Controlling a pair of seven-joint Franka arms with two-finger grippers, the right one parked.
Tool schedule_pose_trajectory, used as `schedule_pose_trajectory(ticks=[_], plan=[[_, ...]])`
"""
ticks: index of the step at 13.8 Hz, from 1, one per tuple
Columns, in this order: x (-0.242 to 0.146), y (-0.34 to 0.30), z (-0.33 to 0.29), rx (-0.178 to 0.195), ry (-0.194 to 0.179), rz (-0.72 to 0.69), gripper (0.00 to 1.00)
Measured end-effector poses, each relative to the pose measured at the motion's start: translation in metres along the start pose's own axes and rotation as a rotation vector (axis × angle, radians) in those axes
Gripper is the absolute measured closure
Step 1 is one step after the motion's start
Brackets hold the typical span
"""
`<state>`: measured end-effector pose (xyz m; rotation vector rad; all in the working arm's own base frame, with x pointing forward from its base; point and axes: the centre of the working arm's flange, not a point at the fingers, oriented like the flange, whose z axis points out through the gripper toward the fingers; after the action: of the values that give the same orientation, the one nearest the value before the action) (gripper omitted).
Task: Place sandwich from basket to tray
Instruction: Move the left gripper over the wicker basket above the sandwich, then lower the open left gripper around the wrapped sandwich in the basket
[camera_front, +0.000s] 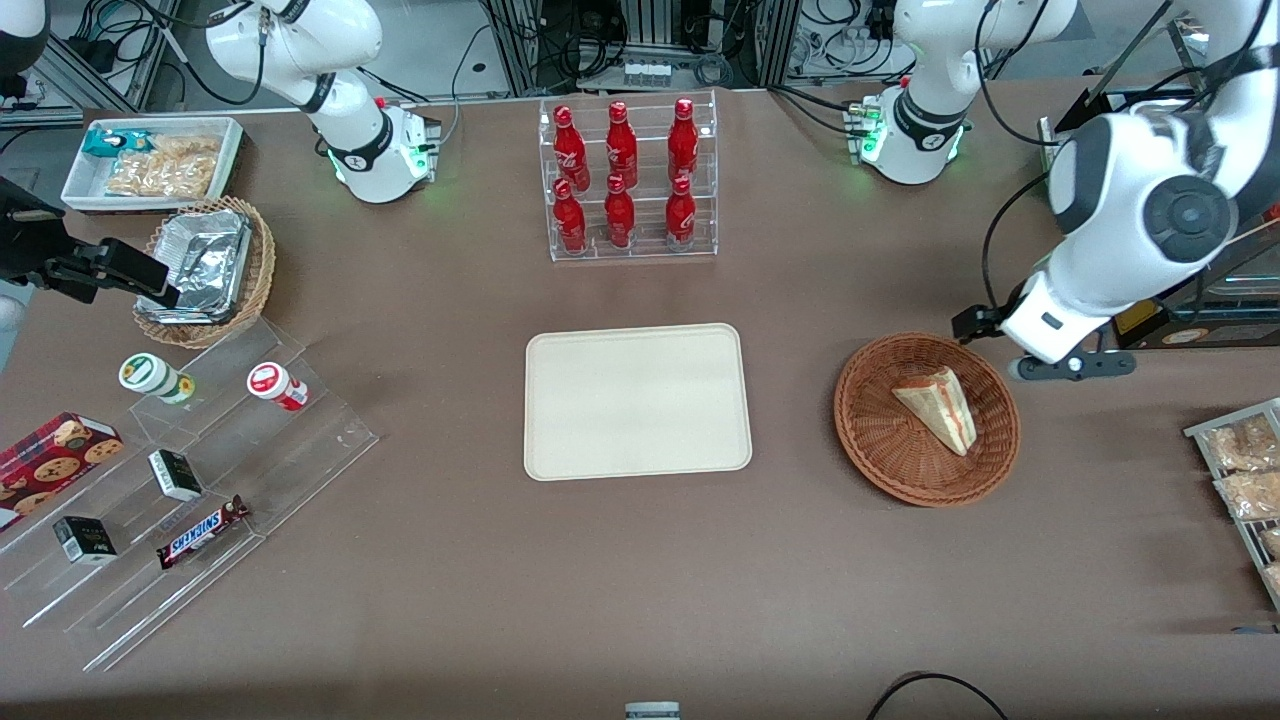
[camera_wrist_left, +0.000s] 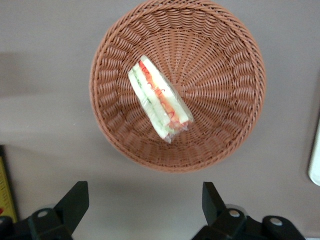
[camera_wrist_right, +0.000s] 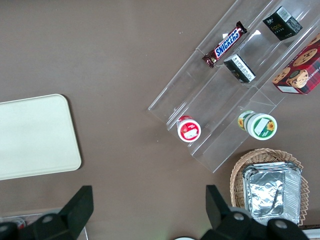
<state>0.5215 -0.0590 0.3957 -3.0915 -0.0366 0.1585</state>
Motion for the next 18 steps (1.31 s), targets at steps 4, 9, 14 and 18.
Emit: schedule_pose_trajectory(ticks=[4,9,14,18], plan=[[-0.004,0.003,0.041,-0.022,0.067,-0.108,0.00],[0.004,0.014,0.073,-0.050,0.078,-0.449,0.00],[0.016,0.021,0.108,-0.086,0.087,-0.741,0.00],[0.017,0.019,0.131,-0.075,0.055,-0.780,0.00]])
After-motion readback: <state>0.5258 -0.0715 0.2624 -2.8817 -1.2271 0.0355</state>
